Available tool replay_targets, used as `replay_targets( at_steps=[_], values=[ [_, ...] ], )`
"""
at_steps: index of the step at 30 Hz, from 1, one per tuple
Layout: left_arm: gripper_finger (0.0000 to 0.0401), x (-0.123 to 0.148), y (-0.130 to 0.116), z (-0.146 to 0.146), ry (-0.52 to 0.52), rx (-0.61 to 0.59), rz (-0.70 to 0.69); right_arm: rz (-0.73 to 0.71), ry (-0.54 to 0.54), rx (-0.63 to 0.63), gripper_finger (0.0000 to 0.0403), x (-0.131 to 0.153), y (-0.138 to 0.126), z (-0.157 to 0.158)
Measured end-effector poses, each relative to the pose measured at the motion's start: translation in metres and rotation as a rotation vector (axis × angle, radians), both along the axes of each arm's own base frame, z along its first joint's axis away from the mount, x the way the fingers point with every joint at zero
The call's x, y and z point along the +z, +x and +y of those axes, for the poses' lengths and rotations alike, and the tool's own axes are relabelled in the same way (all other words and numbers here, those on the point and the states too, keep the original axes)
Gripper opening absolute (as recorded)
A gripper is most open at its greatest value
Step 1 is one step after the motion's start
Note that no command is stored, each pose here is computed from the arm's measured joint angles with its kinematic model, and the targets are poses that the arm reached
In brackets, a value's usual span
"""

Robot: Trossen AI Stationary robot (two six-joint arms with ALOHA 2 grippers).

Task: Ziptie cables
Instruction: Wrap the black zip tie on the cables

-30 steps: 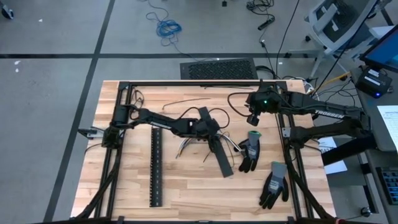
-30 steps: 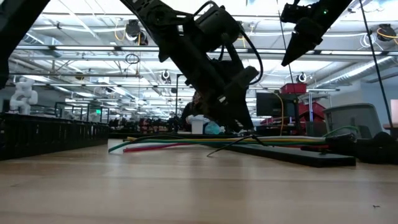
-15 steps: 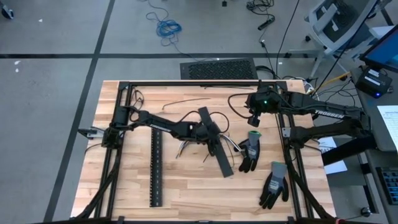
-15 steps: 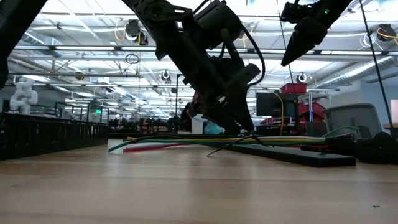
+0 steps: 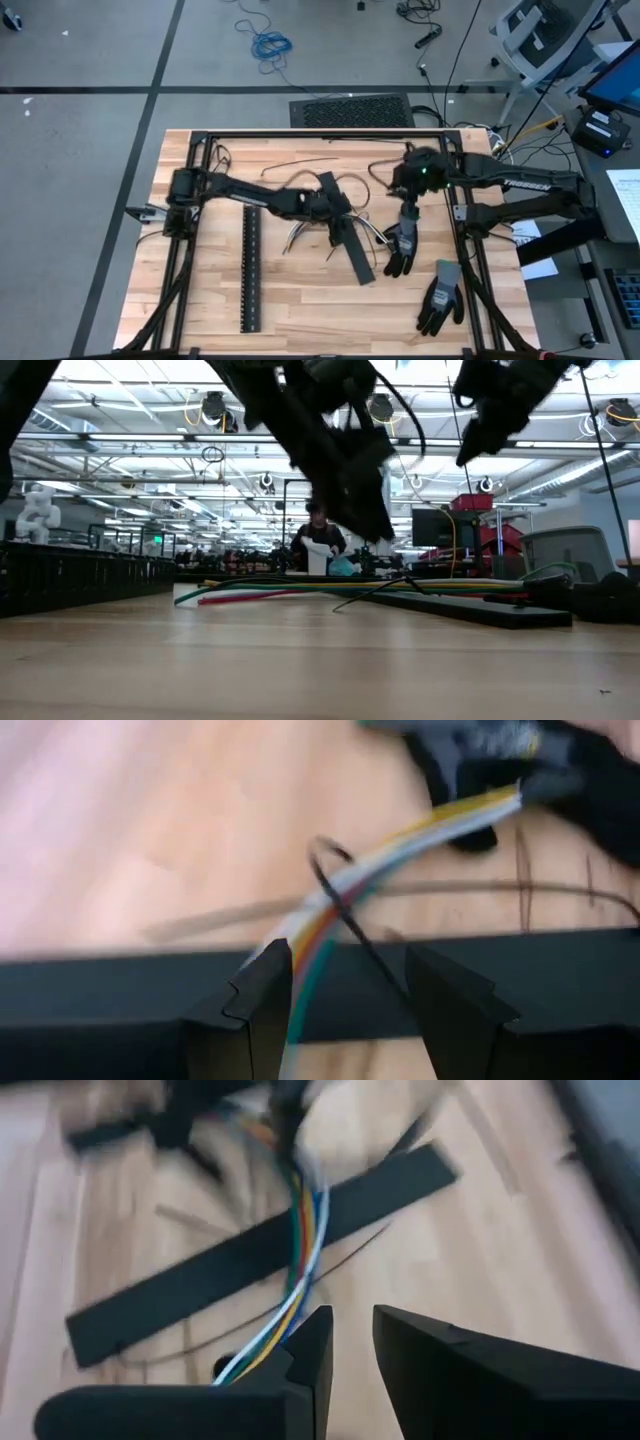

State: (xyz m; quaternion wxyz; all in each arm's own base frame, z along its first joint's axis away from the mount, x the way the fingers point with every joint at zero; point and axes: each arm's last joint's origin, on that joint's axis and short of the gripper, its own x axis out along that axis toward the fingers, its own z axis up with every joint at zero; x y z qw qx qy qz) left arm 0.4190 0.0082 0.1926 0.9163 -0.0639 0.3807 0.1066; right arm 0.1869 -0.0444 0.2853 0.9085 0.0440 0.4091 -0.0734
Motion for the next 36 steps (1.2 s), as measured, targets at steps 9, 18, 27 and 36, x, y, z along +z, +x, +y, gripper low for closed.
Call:
replay_targets(
  at_steps=[9,18,27,36],
  values=[
    [0.0189,0.1,-0.048,0.047,0.28,0.069,-0.127,0.041,-0.004,0.152,0.0066,-0.072,0.039,0.036],
    [0.0189,0.113,-0.088,0.06,0.246,0.106,-0.162,0.157,-0.046,0.238,0.0066,-0.107,0.103,0.038],
    [0.0189,0.095,-0.094,0.053,0.235,0.072,-0.111,0.205,-0.08,0.299,0.0067,-0.121,0.131,0.038],
    [0.0189,0.09,-0.095,0.052,0.232,0.018,-0.096,0.239,-0.097,0.332,0.0067,-0.125,0.132,0.037]
  ],
)
